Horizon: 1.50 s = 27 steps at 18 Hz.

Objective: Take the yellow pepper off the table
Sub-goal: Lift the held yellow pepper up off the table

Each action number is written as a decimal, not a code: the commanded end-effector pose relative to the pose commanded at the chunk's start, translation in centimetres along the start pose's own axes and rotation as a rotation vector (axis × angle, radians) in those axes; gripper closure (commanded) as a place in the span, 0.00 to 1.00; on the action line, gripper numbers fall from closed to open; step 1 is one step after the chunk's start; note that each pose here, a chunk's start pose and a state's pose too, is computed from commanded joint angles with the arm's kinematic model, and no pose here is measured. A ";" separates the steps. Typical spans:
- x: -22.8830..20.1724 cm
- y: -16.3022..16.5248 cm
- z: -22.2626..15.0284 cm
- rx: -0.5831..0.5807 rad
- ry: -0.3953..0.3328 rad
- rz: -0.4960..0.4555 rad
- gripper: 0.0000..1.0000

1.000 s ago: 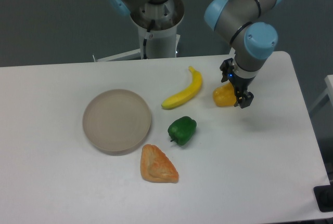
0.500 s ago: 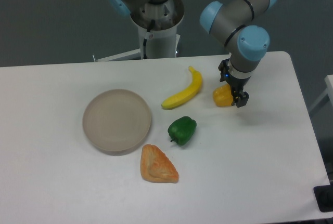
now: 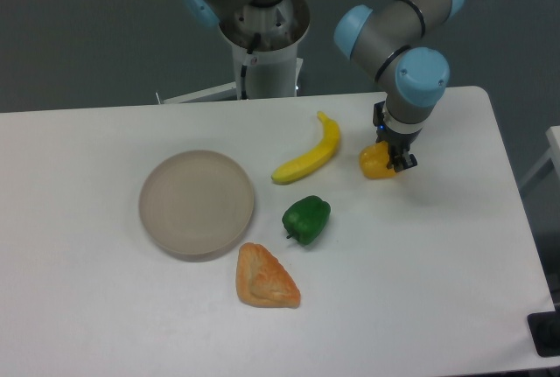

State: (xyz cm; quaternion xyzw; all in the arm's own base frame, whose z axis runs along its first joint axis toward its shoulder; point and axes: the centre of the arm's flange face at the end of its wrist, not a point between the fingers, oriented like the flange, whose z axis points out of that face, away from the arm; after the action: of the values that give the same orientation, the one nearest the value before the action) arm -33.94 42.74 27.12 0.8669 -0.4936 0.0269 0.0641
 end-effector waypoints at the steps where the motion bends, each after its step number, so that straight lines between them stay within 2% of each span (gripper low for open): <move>1: -0.1 0.1 -0.2 -0.001 -0.003 -0.008 0.76; 4: -0.6 0.7 -3.1 -0.014 -0.046 -0.047 0.76; 8: -1.9 1.3 -8.0 -0.008 -0.081 -0.145 0.76; 11: -4.9 0.6 -11.4 0.040 -0.138 -0.212 0.76; 16: -8.8 -1.0 -12.7 0.108 -0.172 -0.280 0.76; 20: -10.8 -2.4 -14.4 0.128 -0.154 -0.259 0.76; 27: -11.1 -2.7 -14.0 0.121 -0.131 -0.237 0.78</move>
State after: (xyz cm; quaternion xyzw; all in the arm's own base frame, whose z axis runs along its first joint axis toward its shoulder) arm -37.06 55.45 39.58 0.9213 -0.3884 -0.0078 -0.0179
